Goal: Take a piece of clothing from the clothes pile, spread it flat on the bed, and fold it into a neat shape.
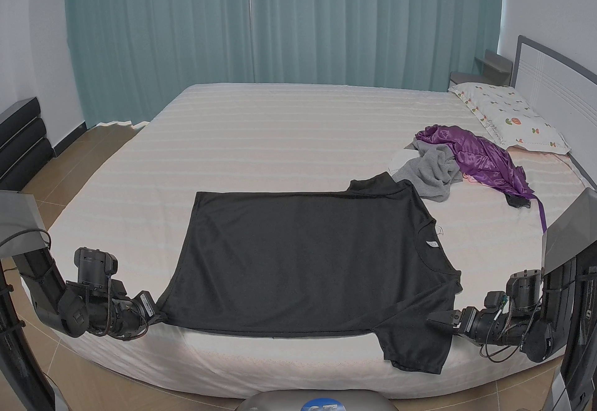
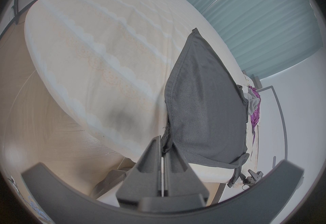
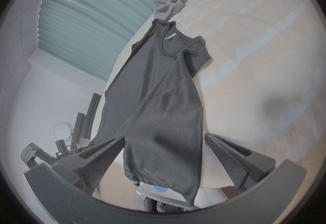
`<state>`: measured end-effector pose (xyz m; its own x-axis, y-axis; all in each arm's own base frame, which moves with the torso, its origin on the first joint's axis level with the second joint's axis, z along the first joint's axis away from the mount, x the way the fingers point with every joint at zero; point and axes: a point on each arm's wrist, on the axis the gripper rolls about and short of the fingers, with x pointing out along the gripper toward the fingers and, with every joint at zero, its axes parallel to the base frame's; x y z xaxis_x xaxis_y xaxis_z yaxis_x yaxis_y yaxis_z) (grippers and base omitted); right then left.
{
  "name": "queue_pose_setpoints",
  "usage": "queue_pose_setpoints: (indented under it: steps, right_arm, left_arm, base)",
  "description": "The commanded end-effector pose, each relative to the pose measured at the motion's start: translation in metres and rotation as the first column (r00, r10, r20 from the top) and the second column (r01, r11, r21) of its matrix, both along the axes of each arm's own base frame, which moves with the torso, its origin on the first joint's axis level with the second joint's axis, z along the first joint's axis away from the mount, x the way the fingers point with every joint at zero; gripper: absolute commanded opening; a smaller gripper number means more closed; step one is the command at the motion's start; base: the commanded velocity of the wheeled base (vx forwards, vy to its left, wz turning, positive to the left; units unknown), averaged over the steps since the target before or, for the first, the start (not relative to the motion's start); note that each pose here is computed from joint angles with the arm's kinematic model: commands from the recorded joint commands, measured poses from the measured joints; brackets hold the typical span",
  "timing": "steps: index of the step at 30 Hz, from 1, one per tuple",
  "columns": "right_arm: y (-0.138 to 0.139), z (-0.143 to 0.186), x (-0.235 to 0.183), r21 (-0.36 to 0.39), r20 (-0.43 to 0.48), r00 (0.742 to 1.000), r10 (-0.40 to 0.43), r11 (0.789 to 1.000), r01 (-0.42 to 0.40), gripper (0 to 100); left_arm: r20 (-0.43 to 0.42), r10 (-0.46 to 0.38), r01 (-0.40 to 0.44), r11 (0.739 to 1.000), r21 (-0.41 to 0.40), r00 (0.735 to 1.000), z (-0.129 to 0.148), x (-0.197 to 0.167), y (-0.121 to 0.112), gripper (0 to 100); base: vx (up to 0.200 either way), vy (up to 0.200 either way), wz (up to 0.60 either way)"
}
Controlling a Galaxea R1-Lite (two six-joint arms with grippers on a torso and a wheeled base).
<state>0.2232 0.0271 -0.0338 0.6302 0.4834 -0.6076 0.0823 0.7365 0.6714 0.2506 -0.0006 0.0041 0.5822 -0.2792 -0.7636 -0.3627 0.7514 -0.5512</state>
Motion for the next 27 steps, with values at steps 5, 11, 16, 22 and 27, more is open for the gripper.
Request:
queue_pose_setpoints:
  steps: [5, 11, 16, 22, 27]
  right_arm:
    - [0.0, -0.001, 0.003, 0.001, 0.014, 1.0, -0.003, 1.0, 0.003, 0]
    - [-0.003, 0.001, -0.001, -0.009, 0.011, 1.0, -0.011, 1.0, 0.011, 0]
    - [-0.007, 0.01, -0.008, -0.022, 0.027, 0.999, -0.024, 0.999, 0.024, 0]
    - [-0.016, 0.022, -0.008, -0.017, 0.072, 0.995, -0.062, 0.998, 0.064, 0]
    - [-0.019, 0.029, -0.017, -0.028, 0.023, 0.998, -0.058, 0.998, 0.058, 0]
  left_arm:
    - [-0.003, 0.0, 0.0, 1.0, 0.0, 1.0, -0.001, 0.0, 0.0, 0]
    - [-0.001, 0.001, -0.001, 1.0, 0.001, 1.0, 0.0, 0.0, 0.0, 0]
    - [0.001, -0.003, 0.003, 1.0, 0.003, 1.0, 0.001, -0.002, 0.0, 0]
    - [0.002, -0.004, 0.004, 1.0, 0.007, 1.0, 0.002, -0.004, 0.0, 0]
    - [0.015, -0.005, 0.005, 1.0, 0.008, 1.0, 0.007, -0.007, 0.0, 0]
  base:
    - [0.0, 0.0, 0.0]
    - [0.0, 0.0, 0.0]
    - [0.0, 0.0, 0.0]
    - [0.0, 0.0, 0.0]
    - [0.0, 0.0, 0.0]
